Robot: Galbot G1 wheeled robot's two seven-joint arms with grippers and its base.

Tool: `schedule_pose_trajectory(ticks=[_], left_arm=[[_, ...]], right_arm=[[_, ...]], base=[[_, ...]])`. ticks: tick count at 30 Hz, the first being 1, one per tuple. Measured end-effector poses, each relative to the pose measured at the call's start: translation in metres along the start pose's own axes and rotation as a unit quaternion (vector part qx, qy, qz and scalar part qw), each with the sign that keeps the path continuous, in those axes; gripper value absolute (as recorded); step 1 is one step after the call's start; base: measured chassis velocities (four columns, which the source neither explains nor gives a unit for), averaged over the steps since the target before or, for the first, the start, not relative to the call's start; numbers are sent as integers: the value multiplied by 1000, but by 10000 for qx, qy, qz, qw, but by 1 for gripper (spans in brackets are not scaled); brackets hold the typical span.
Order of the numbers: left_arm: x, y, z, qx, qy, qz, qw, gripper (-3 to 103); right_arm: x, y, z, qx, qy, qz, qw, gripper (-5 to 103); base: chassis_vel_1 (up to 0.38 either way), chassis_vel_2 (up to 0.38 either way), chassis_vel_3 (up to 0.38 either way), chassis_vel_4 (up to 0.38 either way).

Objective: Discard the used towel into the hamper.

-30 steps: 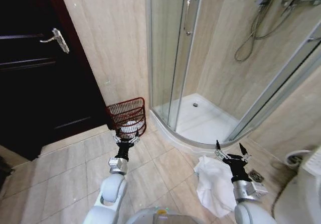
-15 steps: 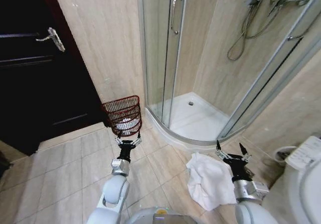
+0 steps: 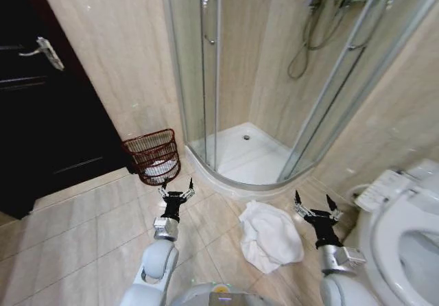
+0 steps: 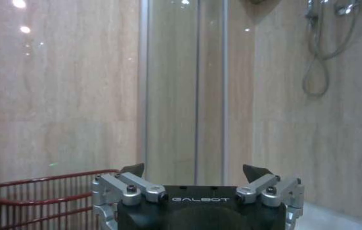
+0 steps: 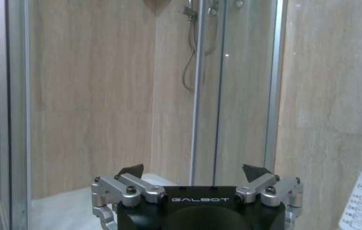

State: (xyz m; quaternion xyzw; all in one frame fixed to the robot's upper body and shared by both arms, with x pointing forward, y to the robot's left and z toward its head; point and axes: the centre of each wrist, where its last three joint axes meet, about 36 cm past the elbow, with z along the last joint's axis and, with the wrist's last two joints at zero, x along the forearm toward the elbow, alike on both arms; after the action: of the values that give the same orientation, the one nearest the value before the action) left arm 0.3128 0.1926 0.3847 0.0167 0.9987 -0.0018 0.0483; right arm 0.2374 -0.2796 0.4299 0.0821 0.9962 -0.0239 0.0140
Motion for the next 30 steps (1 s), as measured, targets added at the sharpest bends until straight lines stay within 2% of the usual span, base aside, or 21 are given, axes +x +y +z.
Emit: schedule_pose_trajectory(ticks=[9, 21, 30], left_arm=[[-3, 2, -1, 314, -75, 103, 9994, 100], [-9, 8, -1, 307, -167, 145, 9993, 100], [-10, 10, -2, 287, -133, -79, 9995, 100]], right_arm=[[1, 2, -1, 79, -130, -6, 9999, 100], [3, 3, -14, 206, -283, -25, 9994, 100], [6, 4, -21, 254, -320, -51, 9992, 100]], base=[[2, -15, 6, 5], [-4, -2, -3, -2], [-18, -25, -23, -18]])
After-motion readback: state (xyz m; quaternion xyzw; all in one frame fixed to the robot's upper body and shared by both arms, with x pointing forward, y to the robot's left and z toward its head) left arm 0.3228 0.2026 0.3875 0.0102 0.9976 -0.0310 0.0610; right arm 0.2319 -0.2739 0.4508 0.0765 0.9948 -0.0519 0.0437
